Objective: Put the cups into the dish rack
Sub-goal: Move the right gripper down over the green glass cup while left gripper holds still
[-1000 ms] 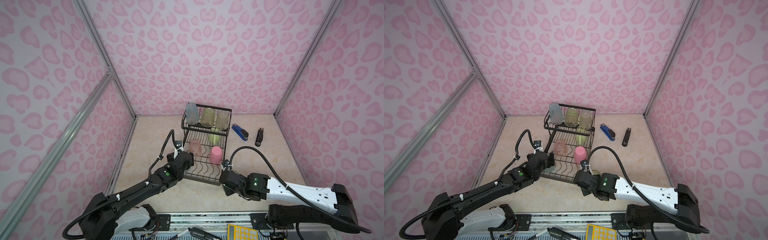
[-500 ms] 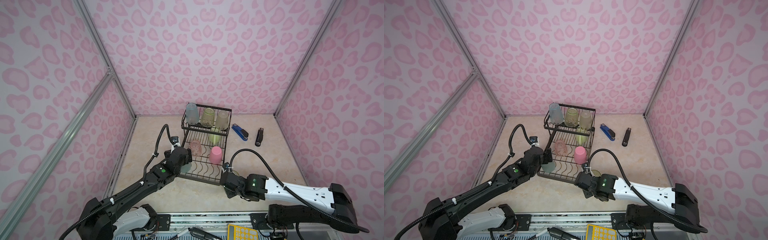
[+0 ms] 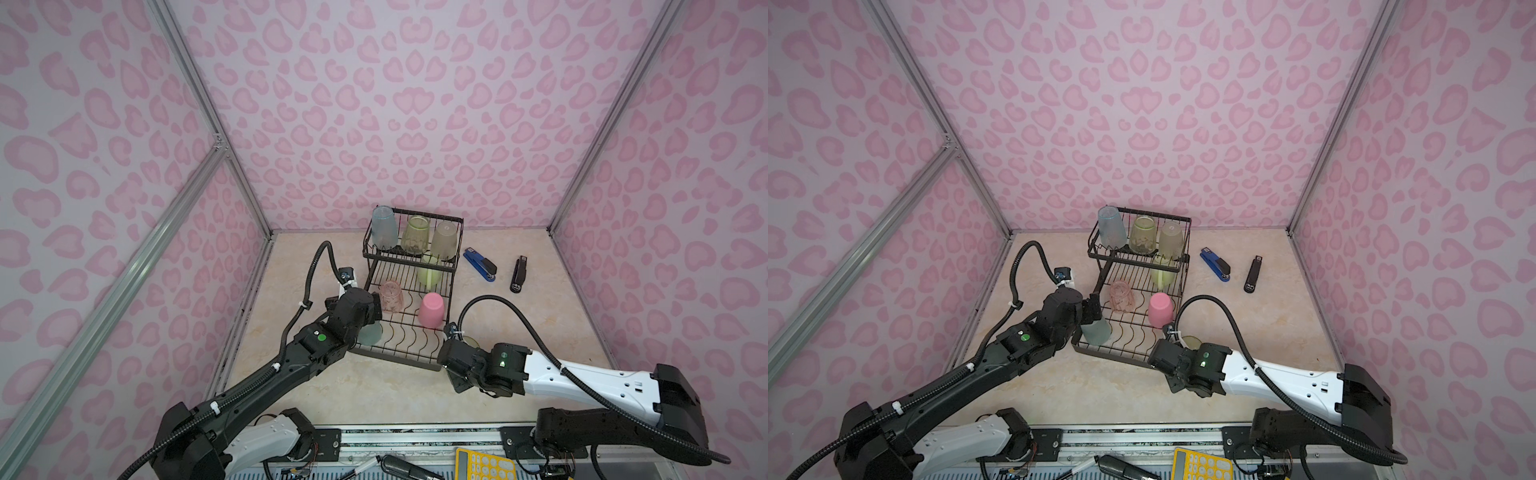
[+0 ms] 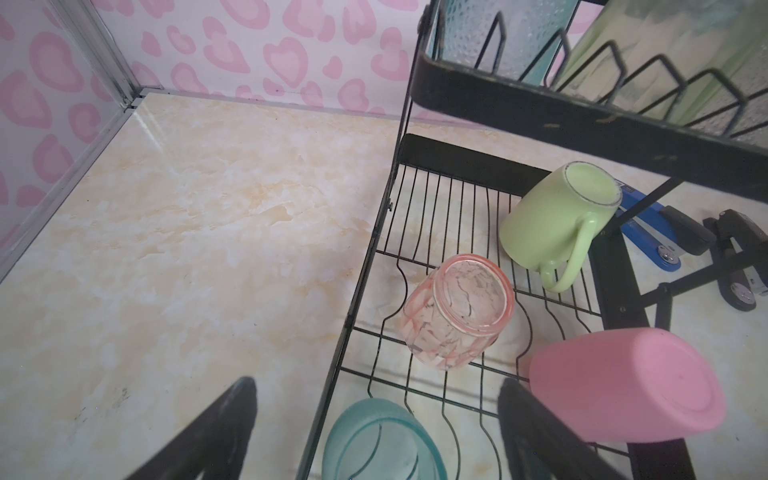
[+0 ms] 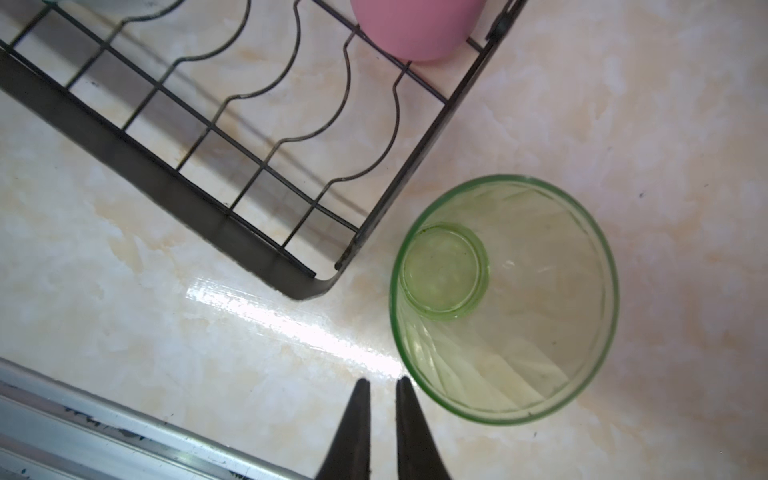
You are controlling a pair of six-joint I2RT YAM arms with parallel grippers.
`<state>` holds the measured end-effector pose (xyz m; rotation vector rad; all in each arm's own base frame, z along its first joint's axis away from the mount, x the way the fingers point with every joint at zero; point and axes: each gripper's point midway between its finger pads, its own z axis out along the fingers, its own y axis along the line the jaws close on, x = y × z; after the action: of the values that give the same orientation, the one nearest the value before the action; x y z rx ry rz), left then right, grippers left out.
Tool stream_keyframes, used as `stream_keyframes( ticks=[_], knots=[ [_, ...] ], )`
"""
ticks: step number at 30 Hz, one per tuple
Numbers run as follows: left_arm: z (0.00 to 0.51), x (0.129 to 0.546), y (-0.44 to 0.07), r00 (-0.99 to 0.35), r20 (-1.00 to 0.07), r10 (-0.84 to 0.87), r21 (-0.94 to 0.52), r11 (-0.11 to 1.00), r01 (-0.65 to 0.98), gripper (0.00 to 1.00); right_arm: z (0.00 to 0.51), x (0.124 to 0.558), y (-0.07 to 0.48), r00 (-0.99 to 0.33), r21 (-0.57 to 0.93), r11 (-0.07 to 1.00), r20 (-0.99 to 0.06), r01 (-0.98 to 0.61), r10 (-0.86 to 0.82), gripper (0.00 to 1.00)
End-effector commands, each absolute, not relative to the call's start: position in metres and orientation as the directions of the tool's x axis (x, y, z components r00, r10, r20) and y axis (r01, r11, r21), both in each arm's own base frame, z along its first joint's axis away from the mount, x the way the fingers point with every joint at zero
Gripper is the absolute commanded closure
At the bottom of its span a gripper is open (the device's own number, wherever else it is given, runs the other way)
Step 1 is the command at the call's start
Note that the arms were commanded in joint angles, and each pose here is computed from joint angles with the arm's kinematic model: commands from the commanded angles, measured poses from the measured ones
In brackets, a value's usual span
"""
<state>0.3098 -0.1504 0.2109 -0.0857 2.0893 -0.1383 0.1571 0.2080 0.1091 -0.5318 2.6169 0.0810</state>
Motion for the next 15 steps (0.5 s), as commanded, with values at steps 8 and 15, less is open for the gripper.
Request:
stream_keyframes(
  ticks=[8, 15],
  knots=[
    [0.224, 0.306, -0.151, -0.528, -0.840, -0.123, -0.157, 0.987, 0.019, 0.08, 0.125, 0.165, 0.191, -0.799, -0.009, 0.924, -0.499, -0.382, -0.335, 0.84],
    [0.232, 0.304, -0.157, -0.557, -0.823, -0.113, -0.172, 0.983, 0.055, 0.08, 0.121, 0.168, 0.183, -0.812, 0.011, 0.920, -0.474, -0.393, -0.341, 0.81]
  ],
)
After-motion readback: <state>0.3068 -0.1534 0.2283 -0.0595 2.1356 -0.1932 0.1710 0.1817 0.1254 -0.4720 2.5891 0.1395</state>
